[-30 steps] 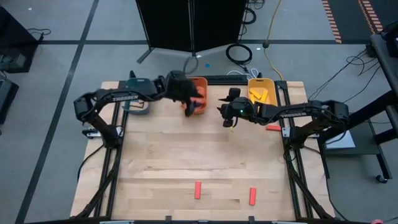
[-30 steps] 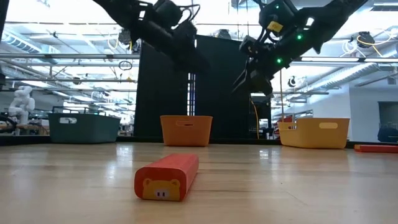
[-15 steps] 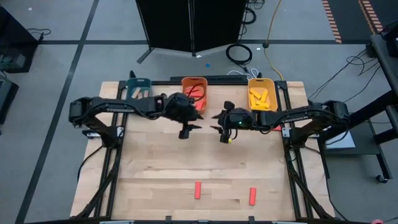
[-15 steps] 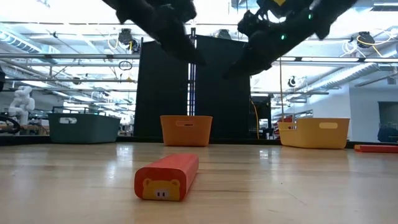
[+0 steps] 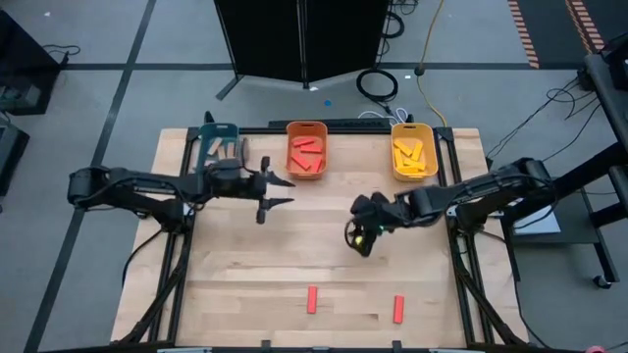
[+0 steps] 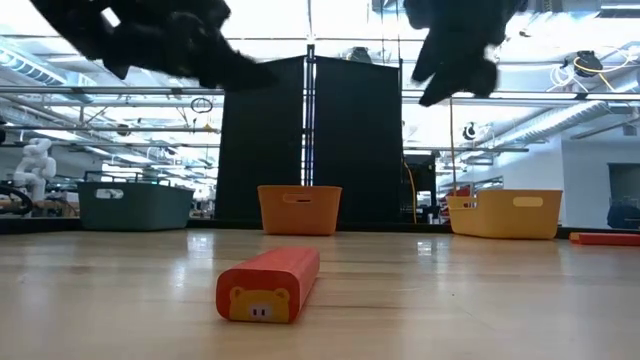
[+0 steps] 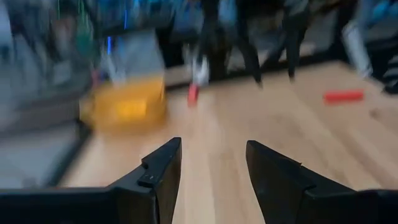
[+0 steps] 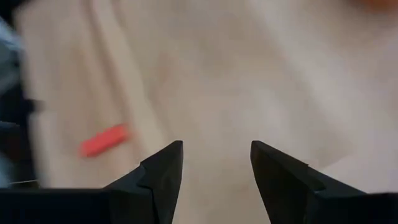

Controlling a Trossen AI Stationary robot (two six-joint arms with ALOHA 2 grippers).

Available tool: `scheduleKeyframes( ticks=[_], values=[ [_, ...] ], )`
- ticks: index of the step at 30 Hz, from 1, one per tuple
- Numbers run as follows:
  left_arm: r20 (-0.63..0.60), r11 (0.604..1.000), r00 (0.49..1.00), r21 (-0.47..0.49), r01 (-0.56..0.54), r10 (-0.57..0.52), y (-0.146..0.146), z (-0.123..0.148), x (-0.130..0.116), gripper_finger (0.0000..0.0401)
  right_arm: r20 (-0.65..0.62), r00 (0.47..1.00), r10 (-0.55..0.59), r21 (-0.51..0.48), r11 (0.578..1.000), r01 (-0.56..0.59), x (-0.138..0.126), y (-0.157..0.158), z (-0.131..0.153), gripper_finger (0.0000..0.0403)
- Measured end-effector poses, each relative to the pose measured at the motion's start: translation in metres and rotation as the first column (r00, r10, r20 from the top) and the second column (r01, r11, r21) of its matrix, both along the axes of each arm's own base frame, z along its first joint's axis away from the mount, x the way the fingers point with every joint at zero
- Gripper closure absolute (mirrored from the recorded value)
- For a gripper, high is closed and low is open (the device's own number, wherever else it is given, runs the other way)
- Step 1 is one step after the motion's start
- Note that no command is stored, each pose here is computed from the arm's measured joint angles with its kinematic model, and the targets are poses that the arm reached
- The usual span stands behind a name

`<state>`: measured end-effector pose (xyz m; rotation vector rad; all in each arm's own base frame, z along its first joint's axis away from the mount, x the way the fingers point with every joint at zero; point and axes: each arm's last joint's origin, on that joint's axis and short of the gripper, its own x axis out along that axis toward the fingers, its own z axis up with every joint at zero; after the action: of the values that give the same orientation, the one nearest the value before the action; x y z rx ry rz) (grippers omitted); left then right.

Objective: Sort blocks
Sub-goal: Put the red block into the orange bin

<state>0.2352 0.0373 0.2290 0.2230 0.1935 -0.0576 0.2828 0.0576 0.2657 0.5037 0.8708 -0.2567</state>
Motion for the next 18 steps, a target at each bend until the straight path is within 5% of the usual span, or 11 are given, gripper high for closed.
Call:
scheduleKeyframes(
  ticks=[6, 10, 13, 18],
  values=[
    [0.279, 0.966, 0.927, 0.144, 0.216, -0.249, 0.003, 0.008, 0.002, 0.0225, -0.082, 0.985, -0.149, 0.331, 0.928, 0.168, -0.009, 0.037, -0.001, 0.0220],
    [0.356, 0.946, 0.876, 0.115, 0.303, -0.324, 0.009, 0.008, 0.007, 0.0225, -0.283, 0.928, -0.242, 0.526, 0.770, 0.361, -0.014, 0.063, -0.009, 0.0220],
    [0.331, 0.951, 0.892, 0.065, 0.303, -0.307, 0.015, -0.002, 0.011, 0.0225, -0.469, 0.847, -0.249, 0.575, 0.642, 0.507, -0.018, 0.087, -0.021, 0.0220],
    [0.292, 0.960, 0.914, 0.063, 0.274, -0.280, 0.025, -0.014, 0.015, 0.0225, -0.656, 0.729, -0.197, 0.542, 0.549, 0.636, -0.028, 0.123, -0.040, 0.0220]
  ],
)
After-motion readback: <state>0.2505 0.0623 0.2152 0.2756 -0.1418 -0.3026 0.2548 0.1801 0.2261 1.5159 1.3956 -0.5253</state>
